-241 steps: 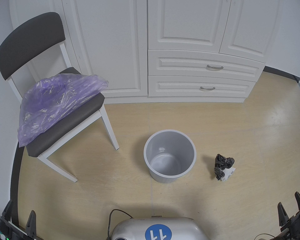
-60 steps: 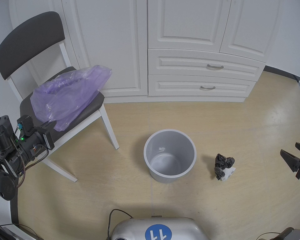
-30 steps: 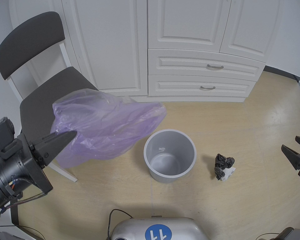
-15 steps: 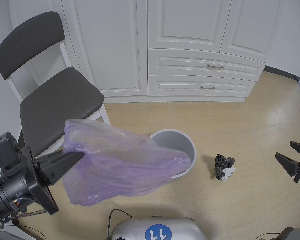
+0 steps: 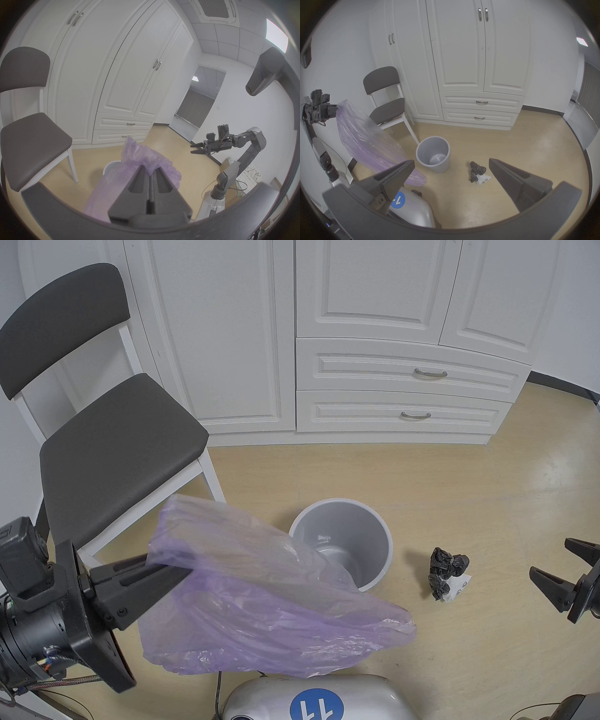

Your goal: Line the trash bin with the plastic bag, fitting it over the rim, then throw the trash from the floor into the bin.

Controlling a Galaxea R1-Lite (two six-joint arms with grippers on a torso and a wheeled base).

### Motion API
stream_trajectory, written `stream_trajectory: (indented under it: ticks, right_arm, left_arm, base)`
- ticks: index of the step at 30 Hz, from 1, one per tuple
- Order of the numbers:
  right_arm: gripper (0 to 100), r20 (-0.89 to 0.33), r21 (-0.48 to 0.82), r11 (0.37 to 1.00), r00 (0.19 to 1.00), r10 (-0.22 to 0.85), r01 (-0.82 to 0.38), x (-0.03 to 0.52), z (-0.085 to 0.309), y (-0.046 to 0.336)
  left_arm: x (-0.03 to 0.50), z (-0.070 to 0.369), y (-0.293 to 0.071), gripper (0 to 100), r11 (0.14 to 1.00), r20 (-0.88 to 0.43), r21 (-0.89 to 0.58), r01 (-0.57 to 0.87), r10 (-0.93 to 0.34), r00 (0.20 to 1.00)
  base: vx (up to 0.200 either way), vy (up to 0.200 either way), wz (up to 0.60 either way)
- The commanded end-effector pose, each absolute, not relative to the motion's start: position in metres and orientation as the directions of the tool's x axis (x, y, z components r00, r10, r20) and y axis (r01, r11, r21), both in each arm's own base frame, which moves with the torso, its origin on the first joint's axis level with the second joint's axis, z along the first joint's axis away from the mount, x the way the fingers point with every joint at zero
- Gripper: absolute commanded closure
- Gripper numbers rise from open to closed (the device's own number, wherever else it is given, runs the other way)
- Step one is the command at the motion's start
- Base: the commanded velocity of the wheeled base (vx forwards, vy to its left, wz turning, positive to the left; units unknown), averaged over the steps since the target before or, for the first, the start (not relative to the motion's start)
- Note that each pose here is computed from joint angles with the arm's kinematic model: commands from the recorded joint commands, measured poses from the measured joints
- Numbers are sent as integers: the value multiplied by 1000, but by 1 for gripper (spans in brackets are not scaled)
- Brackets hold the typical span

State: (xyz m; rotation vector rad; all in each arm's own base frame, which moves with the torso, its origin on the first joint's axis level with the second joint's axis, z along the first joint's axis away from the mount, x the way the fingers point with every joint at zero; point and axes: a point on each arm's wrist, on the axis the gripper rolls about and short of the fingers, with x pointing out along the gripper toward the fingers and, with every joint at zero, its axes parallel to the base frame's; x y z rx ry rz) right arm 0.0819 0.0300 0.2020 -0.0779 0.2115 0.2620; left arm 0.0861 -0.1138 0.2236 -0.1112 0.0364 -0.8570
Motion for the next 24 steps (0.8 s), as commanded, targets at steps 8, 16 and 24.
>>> stream_trajectory:
  ticks: [8,16,24]
  right_arm:
    - [0,-246,-47,956,931,271,-290,85,196,34]
    - [0,-243,-49,957,932,268,-288,87,198,35]
    - [0,-244,-62,955,932,268,-290,87,196,35]
  left_arm:
    - [92,217,-129,100,636,9,-65,769,-770,638]
    - [91,210,-128,100,636,-14,-57,769,-771,637]
    - [88,209,-128,100,622,-17,-57,781,-783,622]
  base:
    - [0,0,0]
    - [0,0,0]
    - [0,0,0]
